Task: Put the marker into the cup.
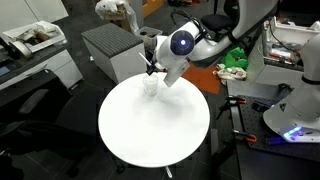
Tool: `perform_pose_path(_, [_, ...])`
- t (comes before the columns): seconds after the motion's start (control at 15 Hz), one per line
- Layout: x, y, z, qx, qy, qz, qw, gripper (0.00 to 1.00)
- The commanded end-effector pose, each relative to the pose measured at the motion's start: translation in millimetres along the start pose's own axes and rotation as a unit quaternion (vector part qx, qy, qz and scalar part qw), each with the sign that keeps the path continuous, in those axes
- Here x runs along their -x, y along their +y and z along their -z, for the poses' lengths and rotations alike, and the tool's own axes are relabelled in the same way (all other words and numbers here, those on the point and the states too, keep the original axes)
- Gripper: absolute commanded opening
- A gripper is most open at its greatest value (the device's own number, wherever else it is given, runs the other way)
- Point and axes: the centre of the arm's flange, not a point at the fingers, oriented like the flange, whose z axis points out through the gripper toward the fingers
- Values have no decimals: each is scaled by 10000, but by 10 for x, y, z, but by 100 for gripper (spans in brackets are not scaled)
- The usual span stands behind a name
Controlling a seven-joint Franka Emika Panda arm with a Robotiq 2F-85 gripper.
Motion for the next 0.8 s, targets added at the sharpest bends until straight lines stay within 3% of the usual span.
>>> perform_pose_path(0.0, [45, -148, -147, 208, 200, 54, 9996, 4])
perform_pose_path(0.73, [126, -367, -292, 172, 566, 102, 9982, 4])
